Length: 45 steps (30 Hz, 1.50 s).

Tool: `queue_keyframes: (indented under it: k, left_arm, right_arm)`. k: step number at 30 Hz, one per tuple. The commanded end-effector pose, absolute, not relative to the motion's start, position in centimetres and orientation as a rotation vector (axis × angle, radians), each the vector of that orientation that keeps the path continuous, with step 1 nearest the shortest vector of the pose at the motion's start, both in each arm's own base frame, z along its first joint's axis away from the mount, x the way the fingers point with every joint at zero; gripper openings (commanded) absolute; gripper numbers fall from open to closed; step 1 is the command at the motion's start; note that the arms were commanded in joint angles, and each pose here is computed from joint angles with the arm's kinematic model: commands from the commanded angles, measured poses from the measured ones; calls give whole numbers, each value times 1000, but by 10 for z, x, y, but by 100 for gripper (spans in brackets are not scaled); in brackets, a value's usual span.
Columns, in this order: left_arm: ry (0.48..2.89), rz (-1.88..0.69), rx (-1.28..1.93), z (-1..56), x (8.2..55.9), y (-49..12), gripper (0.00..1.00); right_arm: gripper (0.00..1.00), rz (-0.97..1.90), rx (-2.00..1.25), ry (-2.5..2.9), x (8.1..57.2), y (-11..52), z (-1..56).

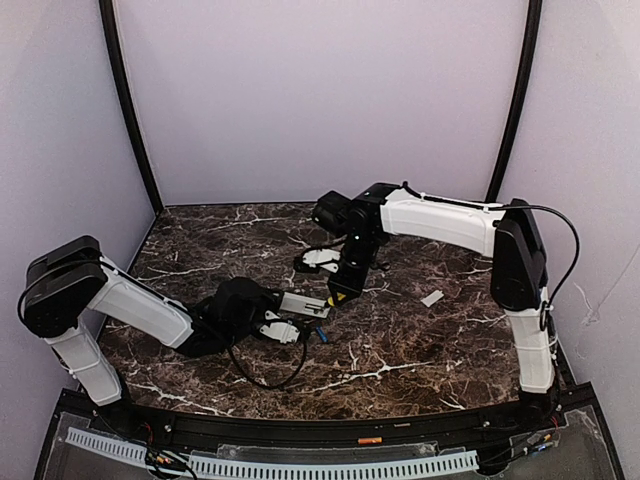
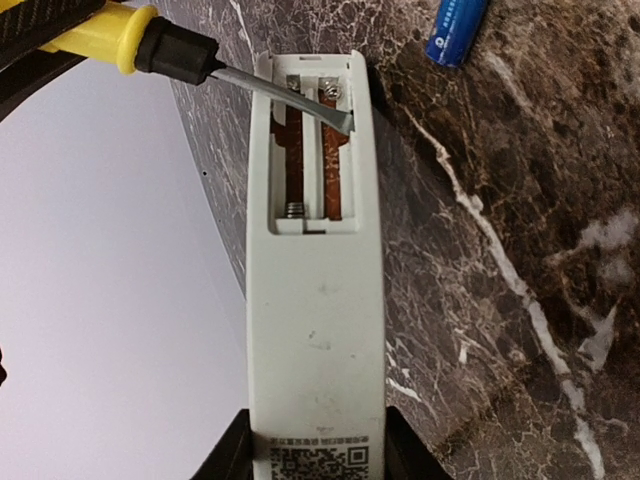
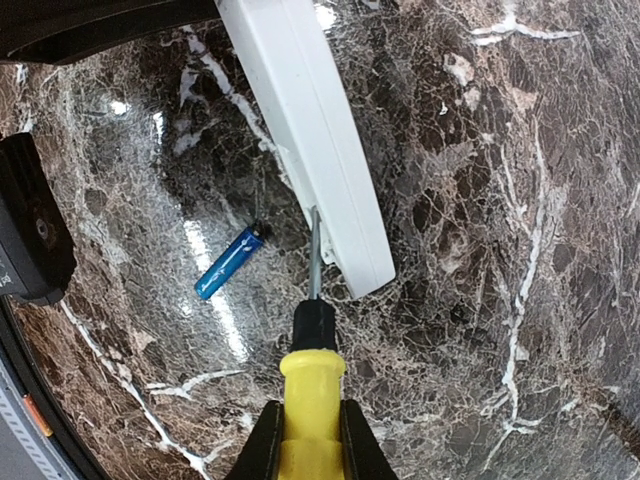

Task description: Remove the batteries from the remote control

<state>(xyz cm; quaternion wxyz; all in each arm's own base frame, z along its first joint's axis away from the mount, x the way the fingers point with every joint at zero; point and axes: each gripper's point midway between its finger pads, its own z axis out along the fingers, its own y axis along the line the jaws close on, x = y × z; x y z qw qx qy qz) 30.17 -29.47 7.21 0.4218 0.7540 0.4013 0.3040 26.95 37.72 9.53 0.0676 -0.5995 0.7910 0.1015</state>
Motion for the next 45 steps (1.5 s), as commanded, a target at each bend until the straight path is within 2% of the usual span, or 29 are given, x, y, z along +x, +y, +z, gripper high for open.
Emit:
queue_keyframes:
  k: [1,10,34,45]
  left_arm:
    - [976,757,1763,98,307,-308,0]
    - [1004,754,1791,92,307,-305,0]
    - [1322,638,1807,76,295,-280,0]
    - [1427,604,1753,80,293,-274,0]
  right_arm:
    - [0,367,-1869,2434,257,379,64]
    - [0,339,-1833,2432,261,374,73]
    - [0,243,-1664,2325,279,368,126]
    - [0,295,-1623,2278,270,366,147]
